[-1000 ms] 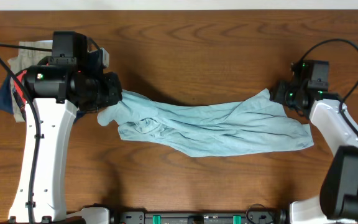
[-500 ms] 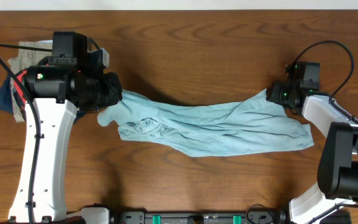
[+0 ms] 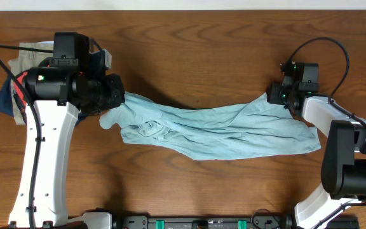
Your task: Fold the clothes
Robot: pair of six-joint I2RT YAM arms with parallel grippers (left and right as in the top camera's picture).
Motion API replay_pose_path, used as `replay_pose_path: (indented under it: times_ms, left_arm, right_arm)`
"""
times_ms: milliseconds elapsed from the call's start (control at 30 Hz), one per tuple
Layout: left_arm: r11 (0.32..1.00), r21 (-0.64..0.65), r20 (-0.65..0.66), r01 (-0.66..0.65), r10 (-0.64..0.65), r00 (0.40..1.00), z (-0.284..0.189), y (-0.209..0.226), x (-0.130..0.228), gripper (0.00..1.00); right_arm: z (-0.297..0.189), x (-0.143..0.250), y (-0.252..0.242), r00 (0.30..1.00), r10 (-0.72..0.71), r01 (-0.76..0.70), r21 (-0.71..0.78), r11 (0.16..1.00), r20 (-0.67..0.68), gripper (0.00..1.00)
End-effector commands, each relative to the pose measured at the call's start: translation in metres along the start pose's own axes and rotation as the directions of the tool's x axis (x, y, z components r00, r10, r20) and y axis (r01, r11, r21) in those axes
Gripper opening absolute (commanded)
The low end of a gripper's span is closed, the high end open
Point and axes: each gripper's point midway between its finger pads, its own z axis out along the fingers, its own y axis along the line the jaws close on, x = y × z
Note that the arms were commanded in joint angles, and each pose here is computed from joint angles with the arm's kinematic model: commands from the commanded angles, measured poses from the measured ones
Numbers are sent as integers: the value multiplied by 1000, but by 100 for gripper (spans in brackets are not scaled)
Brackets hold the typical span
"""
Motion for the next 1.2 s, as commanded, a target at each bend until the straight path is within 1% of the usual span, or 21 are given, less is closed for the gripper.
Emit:
replay_pose_path:
  times_ms: [0,67,133,200,500,700,967,1167]
  left_arm:
    - [1000,5,-15,19,-19,1000,3,0,2,6]
    - [1000,5,-15,19,-19,1000,3,0,2,6]
    - [1000,5,-15,19,-19,1000,3,0,2,6]
    - [1000,5,-15,19,-19,1000,3,0,2,6]
    - [1000,5,-15,19,-19,1000,3,0,2,6]
    - [1000,5,-15,19,-19,1000,3,0,2,6]
    - [1000,5,-15,19,-19,1000,3,0,2,6]
    - [1000,5,-15,19,-19,1000,3,0,2,6]
  right_arm:
    - [5,4,3,998,-65,65,-7,998,-6,43]
    - [5,-1,3,997,-75,75,-9,997,14,42]
    - [4,-5,6,996,-86,87,-18,996,29,38]
    - [4,-4,11,992,-124,125,-46,991,30,35]
    - [6,12,19,982,-185,184,-49,982,-27,35]
    - [6,15,18,982,-186,184,-43,982,-40,33]
    - [7,13,7,981,-189,190,31,981,-44,33]
    - [7,15,7,981,-190,191,32,981,-49,33]
